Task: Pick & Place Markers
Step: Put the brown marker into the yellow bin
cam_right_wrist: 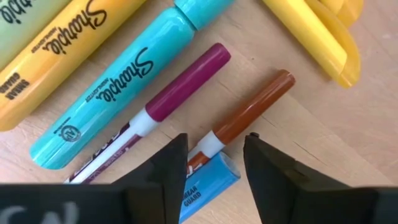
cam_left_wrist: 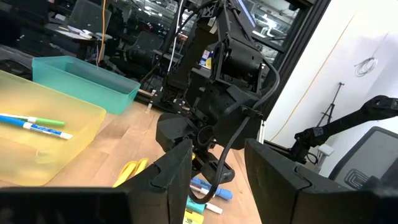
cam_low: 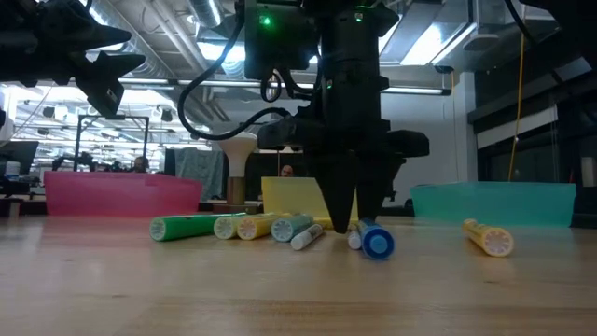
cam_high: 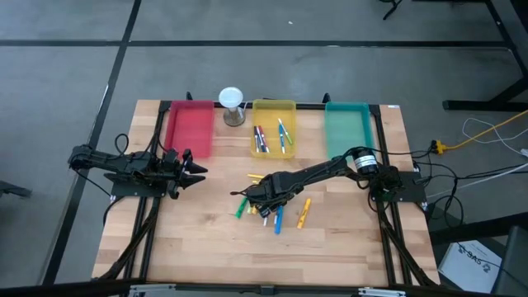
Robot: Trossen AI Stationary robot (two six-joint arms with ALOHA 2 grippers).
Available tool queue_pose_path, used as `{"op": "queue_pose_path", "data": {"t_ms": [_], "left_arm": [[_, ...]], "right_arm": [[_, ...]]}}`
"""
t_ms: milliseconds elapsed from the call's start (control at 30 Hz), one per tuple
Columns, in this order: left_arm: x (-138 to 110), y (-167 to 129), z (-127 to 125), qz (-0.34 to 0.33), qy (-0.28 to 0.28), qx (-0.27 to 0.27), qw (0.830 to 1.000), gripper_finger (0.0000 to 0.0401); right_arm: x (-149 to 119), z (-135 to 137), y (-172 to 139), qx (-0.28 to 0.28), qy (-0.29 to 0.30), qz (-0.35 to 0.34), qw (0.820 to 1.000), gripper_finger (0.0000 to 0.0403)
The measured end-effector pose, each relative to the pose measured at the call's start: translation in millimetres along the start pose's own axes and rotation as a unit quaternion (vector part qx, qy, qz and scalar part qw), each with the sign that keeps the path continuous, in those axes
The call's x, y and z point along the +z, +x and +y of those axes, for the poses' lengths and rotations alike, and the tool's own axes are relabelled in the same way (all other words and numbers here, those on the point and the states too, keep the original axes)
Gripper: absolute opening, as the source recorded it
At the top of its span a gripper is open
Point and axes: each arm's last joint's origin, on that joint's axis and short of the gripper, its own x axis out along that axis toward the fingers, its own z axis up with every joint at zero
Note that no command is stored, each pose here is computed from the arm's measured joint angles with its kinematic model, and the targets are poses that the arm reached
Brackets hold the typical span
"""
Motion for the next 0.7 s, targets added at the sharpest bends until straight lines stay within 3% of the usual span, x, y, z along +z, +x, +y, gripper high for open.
{"op": "queue_pose_path", "data": {"t_ms": [700], "left_arm": [[0.1,0.0,0.0,0.000,0.000,0.000,1.000,0.0143]], "right_arm": [[1.9,1.2,5.8,0.003,0.004,0.007,1.000,0.0107]]}}
